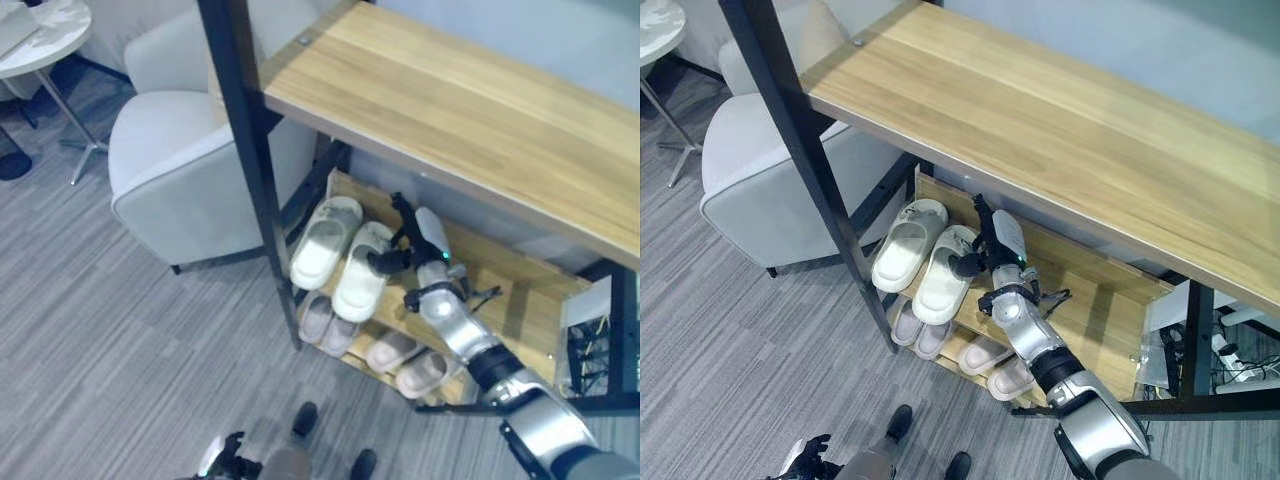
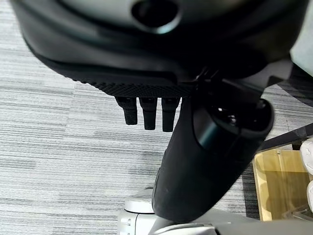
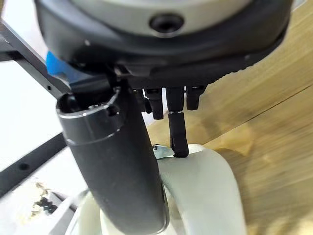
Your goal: Arrange the slippers neatly on the shoe rack.
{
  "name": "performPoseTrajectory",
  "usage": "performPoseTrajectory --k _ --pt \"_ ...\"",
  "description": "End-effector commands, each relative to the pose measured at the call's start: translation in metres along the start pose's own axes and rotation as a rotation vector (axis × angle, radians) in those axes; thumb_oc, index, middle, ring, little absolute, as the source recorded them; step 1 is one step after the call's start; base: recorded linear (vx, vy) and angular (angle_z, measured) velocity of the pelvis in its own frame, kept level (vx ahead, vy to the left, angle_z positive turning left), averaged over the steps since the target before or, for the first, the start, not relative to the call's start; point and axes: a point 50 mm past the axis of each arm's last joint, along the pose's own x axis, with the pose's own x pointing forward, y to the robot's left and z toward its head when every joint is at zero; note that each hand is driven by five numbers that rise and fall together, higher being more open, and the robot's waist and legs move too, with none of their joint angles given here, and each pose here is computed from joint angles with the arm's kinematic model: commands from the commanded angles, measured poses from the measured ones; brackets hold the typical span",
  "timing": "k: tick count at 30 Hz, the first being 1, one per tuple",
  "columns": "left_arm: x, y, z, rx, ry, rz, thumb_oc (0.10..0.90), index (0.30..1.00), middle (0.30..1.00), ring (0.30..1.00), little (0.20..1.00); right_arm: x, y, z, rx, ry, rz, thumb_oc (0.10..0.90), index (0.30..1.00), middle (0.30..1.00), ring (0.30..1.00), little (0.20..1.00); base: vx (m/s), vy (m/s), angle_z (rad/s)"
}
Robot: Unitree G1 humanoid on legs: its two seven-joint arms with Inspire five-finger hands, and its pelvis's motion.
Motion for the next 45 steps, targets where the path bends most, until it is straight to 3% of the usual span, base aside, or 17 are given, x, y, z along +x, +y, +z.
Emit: performPoseTrajectory --k 1,15,21,31,39,42,45 --pt "-0.004 -0.014 -0.006 0.012 0.018 -0.044 0.800 0.900 0.900 0.900 0.900 0.000 -0.007 0.053 0.078 -0.278 -0.031 0.800 0.900 0.900 0.900 0.900 0.00 0.002 -0.04" --pt "-0.007 -0.018 -0.010 0.005 0.032 -0.063 0.800 0.900 0.900 0.900 0.900 -0.014 -0.012 0.052 0.038 -0.326 -0.014 0.800 0.900 0.900 0.900 0.900 0.00 0.001 -0.04" --pt "-0.007 -0.020 -0.013 0.009 0.041 -0.071 0.800 0.900 0.900 0.900 0.900 -0.019 -0.016 0.046 0.121 -0.301 -0.017 0.800 0.900 0.900 0.900 0.900 0.00 0.000 0.00" --pt "-0.009 -0.021 -0.018 0.002 0.059 -0.092 0.800 0.900 0.900 0.900 0.900 -0.044 -0.041 0.062 0.282 -0.448 0.032 0.800 0.900 0.900 0.900 0.900 0.00 0.000 0.00" --pt "-0.010 -0.026 -0.017 0.006 0.048 -0.135 0.800 0.900 0.900 0.900 0.900 -0.074 -0.040 0.056 0.483 -0.449 0.264 0.800 0.900 0.900 0.900 0.900 0.00 0.003 -0.03" --pt "-0.011 -0.029 -0.017 0.026 0.032 -0.178 0.800 0.900 0.900 0.900 0.900 -0.084 -0.033 0.050 0.666 -0.409 0.464 0.800 0.900 0.900 0.900 0.900 0.00 0.000 -0.02" --pt "-0.012 -0.032 -0.015 0.036 0.018 -0.211 0.800 0.900 0.900 0.900 0.900 -0.088 -0.030 0.045 0.682 -0.385 0.538 0.800 0.900 0.900 0.900 0.900 0.00 0.000 0.00"
